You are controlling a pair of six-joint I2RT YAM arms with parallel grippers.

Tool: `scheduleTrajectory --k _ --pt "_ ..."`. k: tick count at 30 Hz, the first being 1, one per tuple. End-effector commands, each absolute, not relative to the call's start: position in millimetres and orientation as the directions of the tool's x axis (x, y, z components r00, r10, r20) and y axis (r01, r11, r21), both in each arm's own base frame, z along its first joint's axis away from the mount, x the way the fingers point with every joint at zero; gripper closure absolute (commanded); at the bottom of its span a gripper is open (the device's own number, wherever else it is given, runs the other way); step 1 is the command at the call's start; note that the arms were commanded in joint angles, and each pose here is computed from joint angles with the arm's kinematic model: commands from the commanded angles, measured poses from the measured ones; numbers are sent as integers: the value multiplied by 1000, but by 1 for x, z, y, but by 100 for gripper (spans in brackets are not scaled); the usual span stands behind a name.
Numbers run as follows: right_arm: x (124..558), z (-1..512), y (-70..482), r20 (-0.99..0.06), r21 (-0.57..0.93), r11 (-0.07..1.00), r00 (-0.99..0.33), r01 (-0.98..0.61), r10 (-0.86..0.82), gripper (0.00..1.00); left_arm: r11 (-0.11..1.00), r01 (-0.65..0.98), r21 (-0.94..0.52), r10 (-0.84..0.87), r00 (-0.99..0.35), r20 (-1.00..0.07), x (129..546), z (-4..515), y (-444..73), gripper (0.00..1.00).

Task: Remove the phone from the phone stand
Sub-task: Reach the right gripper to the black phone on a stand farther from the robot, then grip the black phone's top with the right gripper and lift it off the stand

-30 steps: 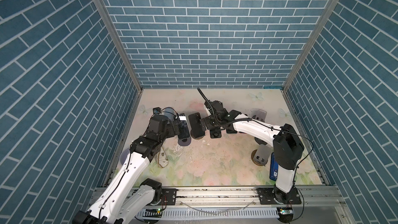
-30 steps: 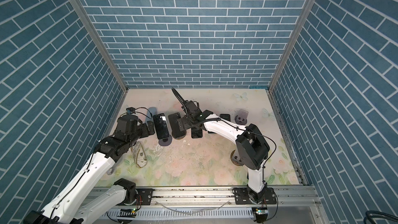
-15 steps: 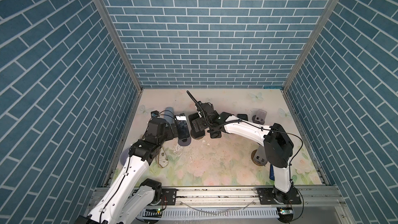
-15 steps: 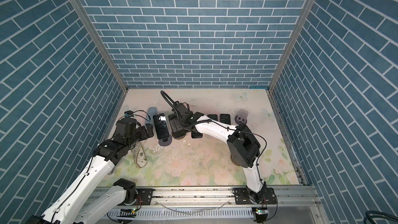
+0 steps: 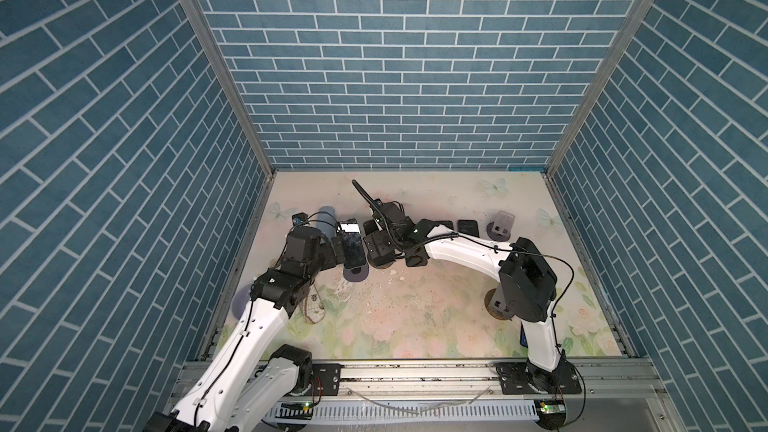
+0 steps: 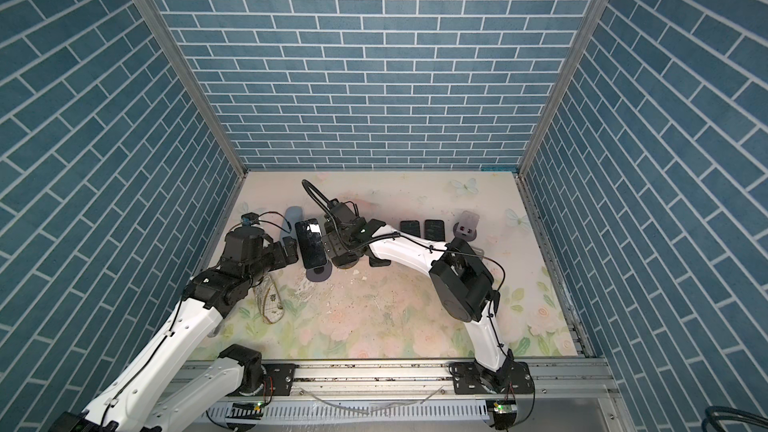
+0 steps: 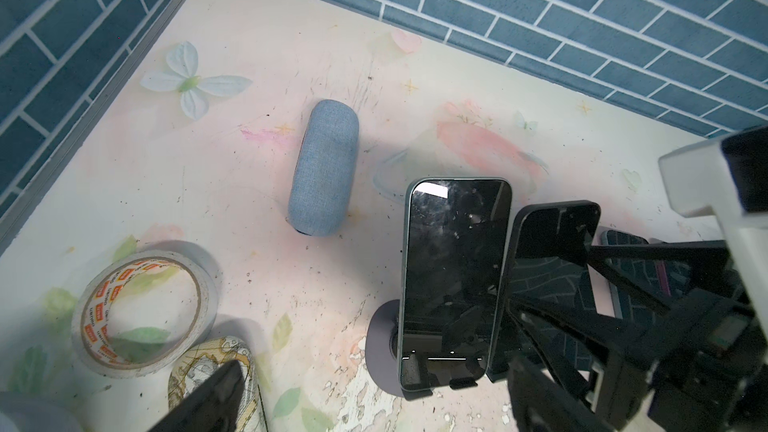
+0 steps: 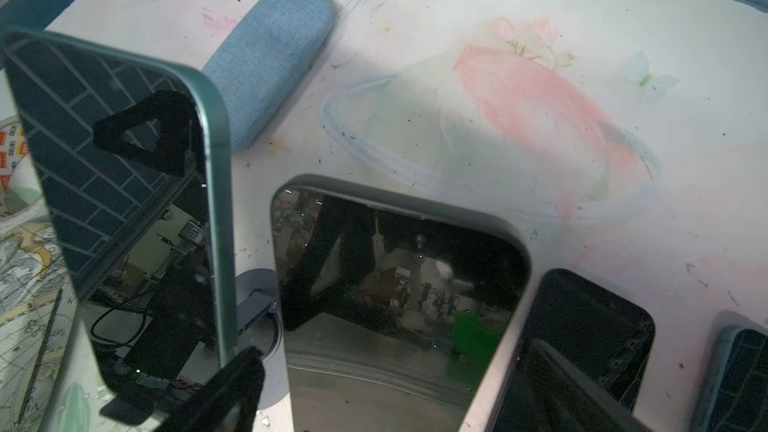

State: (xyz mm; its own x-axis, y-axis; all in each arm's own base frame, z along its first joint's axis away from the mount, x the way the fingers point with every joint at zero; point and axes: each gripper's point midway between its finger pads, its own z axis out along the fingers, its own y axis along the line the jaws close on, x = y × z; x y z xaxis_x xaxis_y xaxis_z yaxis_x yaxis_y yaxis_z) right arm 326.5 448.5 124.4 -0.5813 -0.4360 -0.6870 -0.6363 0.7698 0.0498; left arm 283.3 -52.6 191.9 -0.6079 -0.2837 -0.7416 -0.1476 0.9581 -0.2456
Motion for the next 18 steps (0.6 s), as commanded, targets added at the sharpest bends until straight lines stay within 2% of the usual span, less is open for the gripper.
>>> scheduleTrajectory --k 1,9,18 --pt "332 134 460 -714 53 775 -567 -630 -412 1 956 -154 -248 -290 -606 -741 282 188 -51 0" --pt "337 121 460 -707 56 806 -593 -590 -385 2 956 -152 -251 -290 -606 -741 282 189 -51 0" --pt "338 110 456 -695 55 836 -622 -546 -361 7 955 -151 -257 -295 -606 -739 282 188 -52 0"
